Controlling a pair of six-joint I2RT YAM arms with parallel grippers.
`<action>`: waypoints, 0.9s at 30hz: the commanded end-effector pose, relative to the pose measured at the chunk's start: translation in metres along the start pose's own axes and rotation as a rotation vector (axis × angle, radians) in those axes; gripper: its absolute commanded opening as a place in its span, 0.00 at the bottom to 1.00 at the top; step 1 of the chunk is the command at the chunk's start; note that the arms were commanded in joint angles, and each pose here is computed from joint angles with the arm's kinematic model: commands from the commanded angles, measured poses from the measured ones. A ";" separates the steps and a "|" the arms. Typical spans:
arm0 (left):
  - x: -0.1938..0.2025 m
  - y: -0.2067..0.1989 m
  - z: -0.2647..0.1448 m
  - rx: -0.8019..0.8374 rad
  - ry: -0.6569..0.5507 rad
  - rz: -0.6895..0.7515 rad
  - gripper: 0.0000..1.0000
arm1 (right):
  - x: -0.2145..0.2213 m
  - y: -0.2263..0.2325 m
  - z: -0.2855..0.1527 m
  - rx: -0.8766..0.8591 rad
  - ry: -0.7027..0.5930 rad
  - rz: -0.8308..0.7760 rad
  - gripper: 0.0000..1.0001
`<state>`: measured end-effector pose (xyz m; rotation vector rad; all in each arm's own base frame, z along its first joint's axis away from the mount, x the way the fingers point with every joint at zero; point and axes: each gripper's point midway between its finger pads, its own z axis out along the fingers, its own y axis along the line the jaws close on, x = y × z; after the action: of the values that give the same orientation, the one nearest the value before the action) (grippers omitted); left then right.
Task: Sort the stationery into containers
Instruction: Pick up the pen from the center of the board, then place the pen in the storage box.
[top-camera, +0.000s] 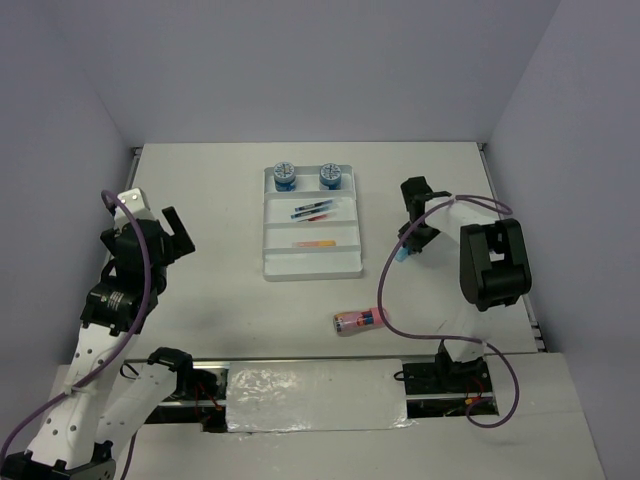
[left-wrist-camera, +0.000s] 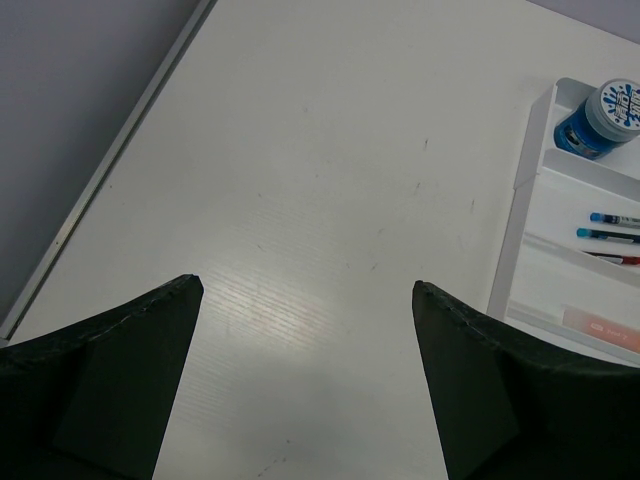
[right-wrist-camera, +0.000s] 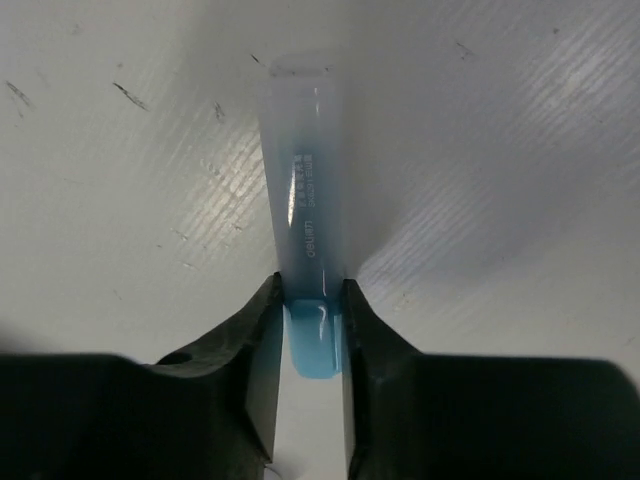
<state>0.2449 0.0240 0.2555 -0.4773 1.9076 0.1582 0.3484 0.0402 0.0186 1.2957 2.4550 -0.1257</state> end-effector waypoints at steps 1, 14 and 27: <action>-0.009 0.001 -0.001 -0.004 -0.038 -0.006 0.99 | -0.001 0.005 0.005 -0.022 0.018 -0.018 0.22; -0.009 0.001 -0.001 -0.008 -0.038 -0.005 0.99 | -0.007 0.040 -0.050 -0.225 -0.100 -0.058 0.08; -0.006 0.001 0.000 -0.012 -0.032 0.001 0.99 | 0.134 0.197 -0.189 -0.875 -0.292 -1.272 0.08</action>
<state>0.2443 0.0257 0.2563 -0.4830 1.9015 0.1694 0.3943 0.2632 0.1625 -0.0517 2.3231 0.3404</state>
